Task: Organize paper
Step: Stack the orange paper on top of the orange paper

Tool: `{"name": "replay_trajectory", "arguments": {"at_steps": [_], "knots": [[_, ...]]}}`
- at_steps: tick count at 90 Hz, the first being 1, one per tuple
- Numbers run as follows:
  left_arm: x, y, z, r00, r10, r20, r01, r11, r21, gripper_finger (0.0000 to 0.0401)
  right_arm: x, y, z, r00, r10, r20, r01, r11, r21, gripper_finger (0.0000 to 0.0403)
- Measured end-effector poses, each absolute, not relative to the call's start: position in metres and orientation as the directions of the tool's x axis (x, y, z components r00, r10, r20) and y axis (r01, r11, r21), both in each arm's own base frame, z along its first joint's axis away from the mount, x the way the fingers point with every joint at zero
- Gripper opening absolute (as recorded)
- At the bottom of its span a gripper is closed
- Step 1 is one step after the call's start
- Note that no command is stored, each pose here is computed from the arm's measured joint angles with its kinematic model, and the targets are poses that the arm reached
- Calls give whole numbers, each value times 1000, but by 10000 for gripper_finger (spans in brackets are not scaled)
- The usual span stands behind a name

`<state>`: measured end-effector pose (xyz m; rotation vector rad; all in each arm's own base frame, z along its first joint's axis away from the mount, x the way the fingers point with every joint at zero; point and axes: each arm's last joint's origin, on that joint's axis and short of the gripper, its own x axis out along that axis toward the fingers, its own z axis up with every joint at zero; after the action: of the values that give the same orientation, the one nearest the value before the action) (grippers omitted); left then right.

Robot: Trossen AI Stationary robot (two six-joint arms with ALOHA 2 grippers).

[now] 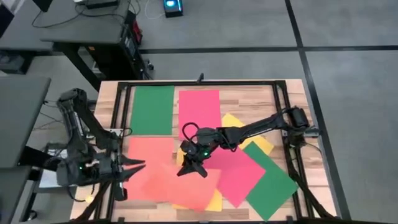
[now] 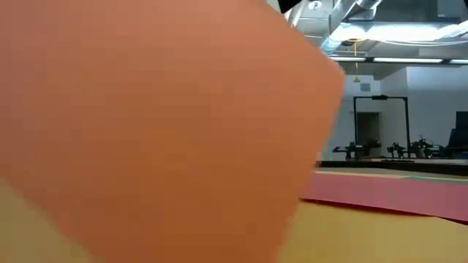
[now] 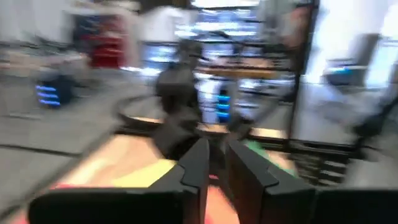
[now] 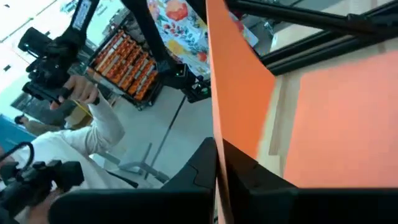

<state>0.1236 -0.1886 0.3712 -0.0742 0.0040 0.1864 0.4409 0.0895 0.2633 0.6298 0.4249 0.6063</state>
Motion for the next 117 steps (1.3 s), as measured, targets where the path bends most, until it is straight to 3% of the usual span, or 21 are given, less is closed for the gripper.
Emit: {"name": "replay_trajectory", "arguments": {"at_steps": [21,46,71,84,97,117], "knots": [[158,-151,340,958,92,-273,-147,971,-189,62,436,88,272,746,639,-189,-408,663,628,0],[145,-150,337,945,34,-324,-104,974,-201,57,437,80,271,755,624,-201,-394,677,621,0],[109,-160,325,934,54,-352,-157,950,-271,39,433,69,282,774,603,-195,-389,695,605,0],[107,-171,310,914,72,-399,-176,957,-231,39,434,67,279,772,600,-210,-380,700,604,0],[108,-183,299,902,75,-424,-161,972,-171,60,427,66,290,759,616,-210,-403,698,592,0],[108,-197,286,893,79,-443,-181,965,-192,106,394,56,340,815,548,-189,-409,774,483,0]]}}
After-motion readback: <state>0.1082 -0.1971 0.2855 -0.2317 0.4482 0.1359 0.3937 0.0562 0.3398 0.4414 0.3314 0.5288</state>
